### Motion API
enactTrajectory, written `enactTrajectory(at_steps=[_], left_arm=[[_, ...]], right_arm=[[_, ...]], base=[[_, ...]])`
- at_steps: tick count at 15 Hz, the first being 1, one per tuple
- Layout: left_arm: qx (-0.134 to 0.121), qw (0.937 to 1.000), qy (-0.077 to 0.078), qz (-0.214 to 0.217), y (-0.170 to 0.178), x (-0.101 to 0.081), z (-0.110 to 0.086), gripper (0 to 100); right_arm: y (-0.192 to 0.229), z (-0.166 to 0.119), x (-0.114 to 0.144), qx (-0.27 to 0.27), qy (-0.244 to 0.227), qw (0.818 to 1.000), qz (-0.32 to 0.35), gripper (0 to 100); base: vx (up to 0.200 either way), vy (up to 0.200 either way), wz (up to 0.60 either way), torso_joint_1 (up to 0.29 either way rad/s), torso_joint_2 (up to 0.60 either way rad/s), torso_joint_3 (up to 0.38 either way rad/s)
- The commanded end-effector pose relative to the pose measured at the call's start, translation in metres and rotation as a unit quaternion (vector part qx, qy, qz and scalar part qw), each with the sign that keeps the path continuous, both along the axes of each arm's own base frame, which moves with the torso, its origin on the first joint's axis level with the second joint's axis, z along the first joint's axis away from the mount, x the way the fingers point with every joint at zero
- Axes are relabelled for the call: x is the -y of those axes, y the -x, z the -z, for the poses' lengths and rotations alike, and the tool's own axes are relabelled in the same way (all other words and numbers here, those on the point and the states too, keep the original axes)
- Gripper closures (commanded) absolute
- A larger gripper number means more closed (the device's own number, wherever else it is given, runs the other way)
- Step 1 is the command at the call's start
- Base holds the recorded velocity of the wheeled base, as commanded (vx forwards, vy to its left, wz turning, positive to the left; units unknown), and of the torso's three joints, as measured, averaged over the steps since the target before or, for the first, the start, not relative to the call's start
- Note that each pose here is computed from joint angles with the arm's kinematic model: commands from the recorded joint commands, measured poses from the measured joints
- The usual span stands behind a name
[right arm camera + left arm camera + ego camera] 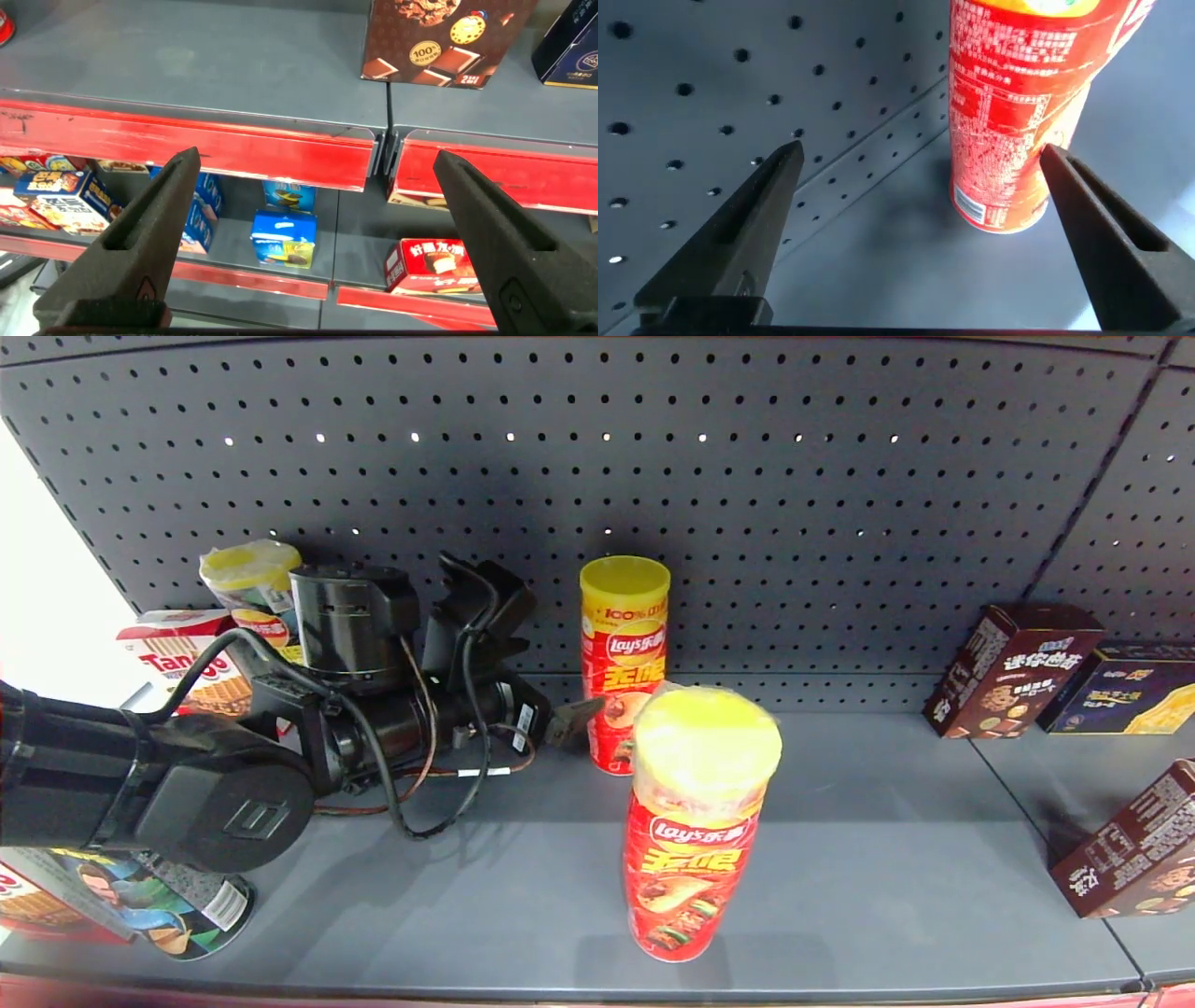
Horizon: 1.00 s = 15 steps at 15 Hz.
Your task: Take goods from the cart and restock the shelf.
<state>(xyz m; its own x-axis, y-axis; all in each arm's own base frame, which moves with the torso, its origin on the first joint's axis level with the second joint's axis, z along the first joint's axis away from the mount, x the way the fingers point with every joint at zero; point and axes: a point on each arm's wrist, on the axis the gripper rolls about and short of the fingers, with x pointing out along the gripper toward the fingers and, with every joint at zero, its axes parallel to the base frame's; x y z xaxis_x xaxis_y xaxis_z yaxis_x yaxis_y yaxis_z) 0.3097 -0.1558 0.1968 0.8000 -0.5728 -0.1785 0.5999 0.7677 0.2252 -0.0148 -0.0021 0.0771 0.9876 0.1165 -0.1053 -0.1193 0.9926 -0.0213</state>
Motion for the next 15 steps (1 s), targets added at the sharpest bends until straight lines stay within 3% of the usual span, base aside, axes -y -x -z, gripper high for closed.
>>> enactTrajectory(at_steps=[1, 6, 8, 10, 15], left_arm=[[0.013, 0.9999, 0.003, 0.001, 0.01, -0.004, -0.003, 0], [0.002, 0.9998, -0.009, -0.017, 0.031, -0.016, 0.003, 0], [0.008, 0.9986, -0.022, -0.047, 0.024, -0.015, 0.004, 0], [0.003, 0.9983, -0.034, -0.048, 0.013, -0.01, 0.013, 0], [0.002, 0.9977, -0.039, -0.056, -0.005, -0.001, 0.019, 0]], right_arm=[[0.0, 0.0, 0.0, -0.001, 0.0, 1.0, 0.0, 0], [0.0, 0.0, 0.0, -0.001, 0.001, 1.0, 0.0, 0], [0.0, 0.0, 0.0, -0.001, 0.001, 1.0, 0.0, 0], [0.0, 0.0, 0.0, -0.001, 0.001, 1.0, 0.0, 0], [0.0, 0.0, 0.0, -0.001, 0.0, 1.0, 0.0, 0]], base=[[0.0, 0.0, 0.0, 0.0, 0.0, 0.0], [0.0, 0.0, 0.0, 0.0, 0.0, 0.0], [0.0, 0.0, 0.0, 0.0, 0.0, 0.0], [0.0, 0.0, 0.0, 0.0, 0.0, 0.0], [0.0, 0.0, 0.0, 0.0, 0.0, 0.0]])
